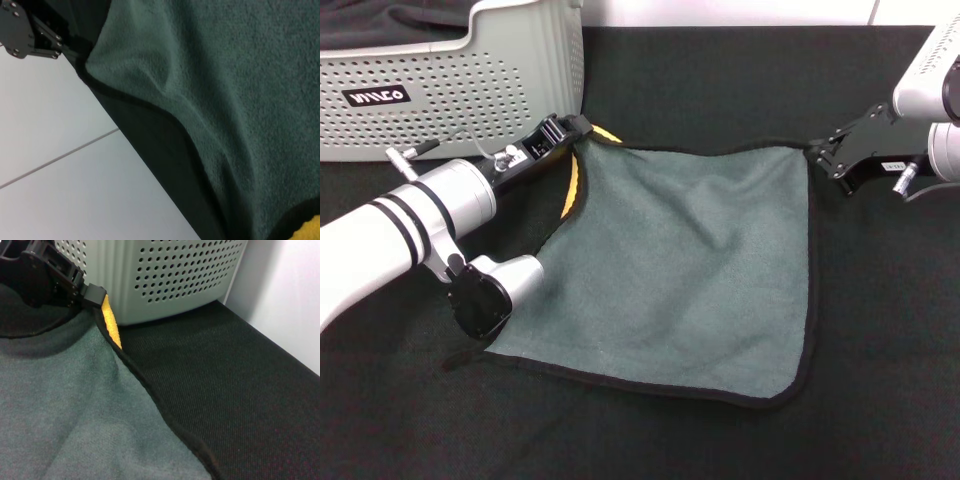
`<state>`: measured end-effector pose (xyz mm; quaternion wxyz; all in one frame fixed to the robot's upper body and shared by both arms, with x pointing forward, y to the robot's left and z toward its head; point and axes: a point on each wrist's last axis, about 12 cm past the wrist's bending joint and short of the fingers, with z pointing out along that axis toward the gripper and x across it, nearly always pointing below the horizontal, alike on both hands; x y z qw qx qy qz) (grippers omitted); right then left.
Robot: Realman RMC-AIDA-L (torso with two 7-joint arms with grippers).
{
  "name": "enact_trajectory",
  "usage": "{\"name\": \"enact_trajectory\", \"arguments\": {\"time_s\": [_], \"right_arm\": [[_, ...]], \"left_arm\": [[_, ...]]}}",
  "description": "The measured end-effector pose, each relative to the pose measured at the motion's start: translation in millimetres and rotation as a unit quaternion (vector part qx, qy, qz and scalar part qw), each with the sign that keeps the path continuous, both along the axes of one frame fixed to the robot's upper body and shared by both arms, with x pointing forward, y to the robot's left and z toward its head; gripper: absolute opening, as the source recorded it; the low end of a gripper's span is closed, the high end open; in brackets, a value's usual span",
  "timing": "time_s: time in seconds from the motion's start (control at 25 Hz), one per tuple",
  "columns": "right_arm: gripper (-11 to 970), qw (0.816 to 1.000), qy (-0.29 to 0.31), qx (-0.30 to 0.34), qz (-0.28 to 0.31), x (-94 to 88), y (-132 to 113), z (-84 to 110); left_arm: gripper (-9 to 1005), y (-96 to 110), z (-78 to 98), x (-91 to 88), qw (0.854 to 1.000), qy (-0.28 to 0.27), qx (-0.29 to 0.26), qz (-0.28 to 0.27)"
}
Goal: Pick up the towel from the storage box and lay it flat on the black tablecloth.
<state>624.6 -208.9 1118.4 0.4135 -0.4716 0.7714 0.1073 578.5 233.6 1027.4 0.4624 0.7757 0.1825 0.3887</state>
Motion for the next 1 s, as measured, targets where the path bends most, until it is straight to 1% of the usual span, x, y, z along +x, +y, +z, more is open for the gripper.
{"name": "enact_trajectory", "arguments": {"time_s": [0.28,0.56,0.76,0.92,1.0], "right_arm": [[1,1.0,-0.003,-0.001,-0.003,0.6,0,-0.2],[2,1.0,-0.006,0.002,-0.006,1.9,-1,1.2],[2,1.0,-0.014,0.006,-0.01,1.9,-2,4.4],[124,1.0,-0.025,0.008,-0.009,-1.0,-4,8.9],[193,0.999,-0.035,0.009,-0.009,-4.3,-6,13.0]], "left_arm": [[32,0,0.5,0.2,1.0,-0.007,0.007,-0.003],[98,-1,1.9,0.7,1.0,-0.013,0.006,-0.005],[144,3,1.5,-0.8,1.0,-0.013,0.001,0.001],[182,4,7.1,-4.9,0.999,-0.032,-0.033,-0.002],[375,8,9.4,-8.6,0.998,-0.043,-0.047,-0.003]]}}
